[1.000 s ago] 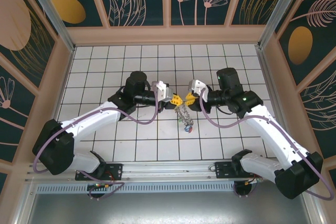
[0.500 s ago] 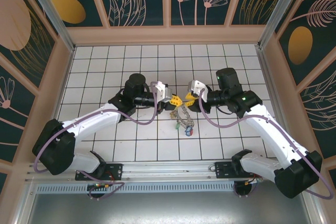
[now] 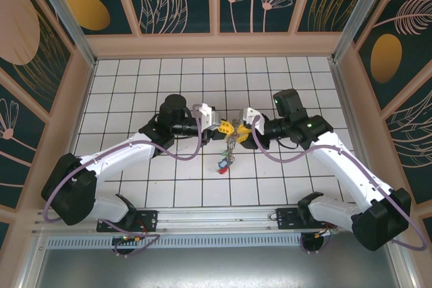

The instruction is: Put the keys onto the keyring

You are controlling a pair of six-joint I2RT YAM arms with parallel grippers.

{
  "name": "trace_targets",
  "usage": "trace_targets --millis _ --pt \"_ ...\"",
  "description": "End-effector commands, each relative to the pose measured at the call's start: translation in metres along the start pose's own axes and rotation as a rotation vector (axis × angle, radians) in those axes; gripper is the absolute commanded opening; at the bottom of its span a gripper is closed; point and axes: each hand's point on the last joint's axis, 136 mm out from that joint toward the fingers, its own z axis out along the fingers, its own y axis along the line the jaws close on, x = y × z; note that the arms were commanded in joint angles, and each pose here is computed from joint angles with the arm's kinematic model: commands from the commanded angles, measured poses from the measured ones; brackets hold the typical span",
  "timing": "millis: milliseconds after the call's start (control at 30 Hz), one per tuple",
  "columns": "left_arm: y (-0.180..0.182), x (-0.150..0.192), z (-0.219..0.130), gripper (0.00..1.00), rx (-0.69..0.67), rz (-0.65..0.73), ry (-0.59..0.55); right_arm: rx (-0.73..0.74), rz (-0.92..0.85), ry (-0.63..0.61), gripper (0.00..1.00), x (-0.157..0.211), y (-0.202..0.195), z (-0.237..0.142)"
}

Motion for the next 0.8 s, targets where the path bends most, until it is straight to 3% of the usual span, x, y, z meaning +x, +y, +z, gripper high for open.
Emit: trace_targets --millis 0,233,467,767 --pt "-0.001 -0.027 -0.005 0.0 0.0 0.062 -0.074 -0.026 -0.015 -0.033 0.32 -0.004 0.005 0.003" --pt "-0.002 -0.029 -0.004 0.0 0.014 0.062 -0.087 0.0 -0.031 -0.018 0.31 -0.006 0.0 0.001" --pt "-0.001 -0.029 -0.004 0.0 0.007 0.049 -0.106 0.006 -0.039 -0.004 0.22 -0.005 0.003 -0.003" --pt "-0.003 -0.031 -0.004 0.0 0.016 0.051 -0.115 0.034 -0.062 -0.007 0.26 -0.008 0.003 -0.016"
